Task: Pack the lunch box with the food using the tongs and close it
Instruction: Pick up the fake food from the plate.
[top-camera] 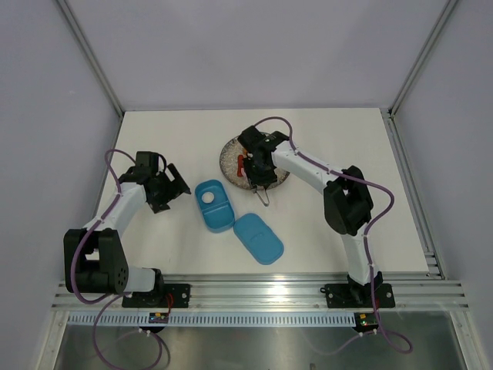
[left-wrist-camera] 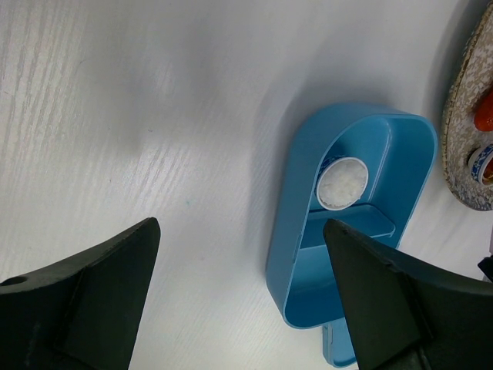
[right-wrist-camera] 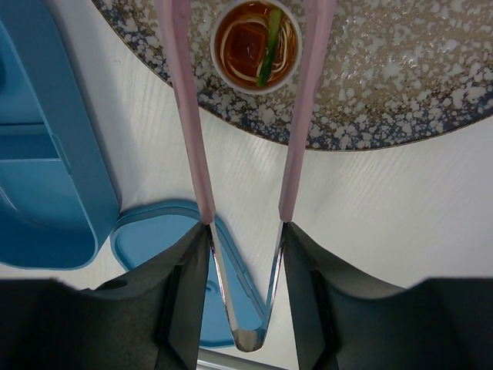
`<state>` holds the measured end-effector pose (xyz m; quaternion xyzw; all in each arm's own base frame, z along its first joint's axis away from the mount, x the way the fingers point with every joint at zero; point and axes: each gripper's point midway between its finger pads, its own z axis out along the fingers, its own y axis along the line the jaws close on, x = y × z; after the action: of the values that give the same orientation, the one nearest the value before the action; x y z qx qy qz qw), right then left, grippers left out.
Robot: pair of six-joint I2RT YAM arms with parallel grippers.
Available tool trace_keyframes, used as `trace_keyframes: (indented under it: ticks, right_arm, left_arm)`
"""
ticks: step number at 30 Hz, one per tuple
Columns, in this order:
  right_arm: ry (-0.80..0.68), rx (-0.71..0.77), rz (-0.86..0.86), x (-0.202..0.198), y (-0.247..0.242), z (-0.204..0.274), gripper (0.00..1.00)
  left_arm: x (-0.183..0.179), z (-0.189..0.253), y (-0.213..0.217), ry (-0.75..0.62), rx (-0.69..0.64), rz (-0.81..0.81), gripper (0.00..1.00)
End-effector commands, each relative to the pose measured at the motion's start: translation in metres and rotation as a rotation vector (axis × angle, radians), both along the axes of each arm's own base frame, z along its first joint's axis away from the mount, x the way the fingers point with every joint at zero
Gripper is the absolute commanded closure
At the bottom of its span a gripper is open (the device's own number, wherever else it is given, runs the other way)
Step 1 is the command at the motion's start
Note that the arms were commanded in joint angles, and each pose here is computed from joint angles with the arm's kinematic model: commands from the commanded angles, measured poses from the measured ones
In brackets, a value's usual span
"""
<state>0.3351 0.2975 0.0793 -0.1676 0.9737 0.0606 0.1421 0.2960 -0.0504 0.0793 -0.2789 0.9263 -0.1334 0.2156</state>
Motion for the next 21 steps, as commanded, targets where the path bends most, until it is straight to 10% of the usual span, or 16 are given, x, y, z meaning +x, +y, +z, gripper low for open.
trace_keyframes:
  ticks: [1, 21]
  right_arm:
    - [-0.098, 0.051, -0.003, 0.011, 0.000, 0.046, 0.52]
    - [0.036, 0.012, 0.014, -0.010, -0.004, -0.005, 0.51]
  left_arm:
    - [0.008, 0.005, 0.001, -0.037, -0.001, -0.003, 0.08]
    - [0.010, 0.008, 0.001, -0.041, -0.003, -0.006, 0.08]
